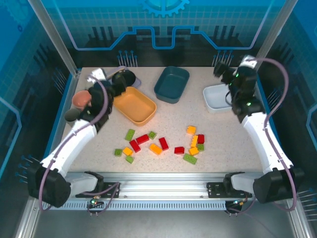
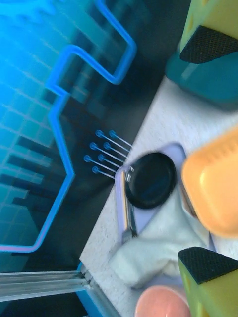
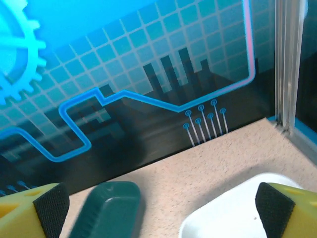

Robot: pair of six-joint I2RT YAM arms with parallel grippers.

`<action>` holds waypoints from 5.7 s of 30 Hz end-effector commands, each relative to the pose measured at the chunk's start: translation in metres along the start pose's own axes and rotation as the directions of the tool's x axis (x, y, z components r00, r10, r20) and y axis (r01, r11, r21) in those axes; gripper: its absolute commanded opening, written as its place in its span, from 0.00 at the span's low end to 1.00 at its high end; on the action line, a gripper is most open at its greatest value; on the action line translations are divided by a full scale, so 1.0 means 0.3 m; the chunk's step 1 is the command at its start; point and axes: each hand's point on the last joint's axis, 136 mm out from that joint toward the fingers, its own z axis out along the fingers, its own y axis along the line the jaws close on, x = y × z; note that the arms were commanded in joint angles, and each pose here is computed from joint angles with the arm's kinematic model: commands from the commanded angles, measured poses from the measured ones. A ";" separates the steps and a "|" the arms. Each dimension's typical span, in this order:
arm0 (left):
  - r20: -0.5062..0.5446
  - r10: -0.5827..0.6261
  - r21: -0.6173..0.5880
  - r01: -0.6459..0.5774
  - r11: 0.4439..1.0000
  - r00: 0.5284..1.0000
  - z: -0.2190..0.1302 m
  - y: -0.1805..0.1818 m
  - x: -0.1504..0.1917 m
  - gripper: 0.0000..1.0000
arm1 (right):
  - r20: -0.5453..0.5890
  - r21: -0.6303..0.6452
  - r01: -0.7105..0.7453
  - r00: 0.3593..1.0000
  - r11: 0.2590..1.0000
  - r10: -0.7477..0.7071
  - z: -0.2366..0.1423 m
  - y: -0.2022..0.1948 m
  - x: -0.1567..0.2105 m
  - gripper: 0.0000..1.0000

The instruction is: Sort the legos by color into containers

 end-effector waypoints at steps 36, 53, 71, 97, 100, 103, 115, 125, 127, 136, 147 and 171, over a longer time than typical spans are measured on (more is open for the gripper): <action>-0.824 -0.194 -0.160 0.110 0.981 0.532 0.311 -0.109 0.725 0.55 | -0.853 -0.068 0.062 0.514 0.996 -0.090 0.477 0.299 1.020 0.51; -0.856 -0.138 -0.139 0.035 0.990 0.498 0.391 -0.087 0.814 0.59 | -0.885 -0.015 0.208 0.452 0.978 -0.110 0.516 0.192 1.115 0.06; -0.881 0.074 -0.018 -0.191 0.981 0.467 0.518 -0.096 0.970 0.37 | -0.890 -0.069 0.299 0.412 0.952 -0.194 0.292 0.077 0.977 0.00; -0.847 0.333 0.224 -0.290 0.930 0.415 0.361 -0.289 1.011 0.33 | -0.931 -0.031 0.165 0.354 0.986 -0.089 0.166 0.073 1.113 0.00; -0.822 0.332 0.224 -0.273 0.936 0.462 0.345 -0.332 0.948 0.40 | -0.933 -0.037 0.164 0.347 0.986 -0.092 0.162 0.080 1.113 0.00; -0.796 0.317 0.213 -0.252 0.944 0.515 0.317 -0.373 0.870 0.44 | -0.931 -0.041 0.165 0.351 0.986 -0.098 0.156 0.085 1.092 0.07; -0.798 0.163 0.201 0.001 0.980 0.580 0.168 -0.486 0.758 0.53 | -0.750 0.352 -0.040 0.586 0.935 0.307 0.148 -0.252 0.762 0.58; -0.832 0.127 0.206 0.089 0.974 0.540 0.076 -0.464 0.778 0.56 | -0.664 0.569 -0.160 0.489 0.807 0.565 0.203 -0.518 0.828 0.61; -0.836 0.129 0.205 0.085 0.975 0.534 0.066 -0.454 0.782 0.56 | -0.657 0.583 -0.156 0.486 0.798 0.575 0.218 -0.535 0.843 0.57; -0.838 0.140 0.201 0.060 0.978 0.527 0.028 -0.407 0.785 0.55 | -0.680 0.608 -0.034 0.495 0.794 0.542 0.250 -0.601 0.866 0.21; -0.834 0.161 0.206 0.027 0.978 0.527 0.013 -0.376 0.787 0.55 | -0.872 0.384 0.365 0.444 0.848 0.204 0.137 -0.648 0.832 0.00; -0.835 0.171 0.163 -0.062 0.985 0.523 -0.058 -0.237 0.786 0.55 | -0.928 -0.181 0.353 0.247 0.918 -0.278 0.277 -0.396 0.956 0.00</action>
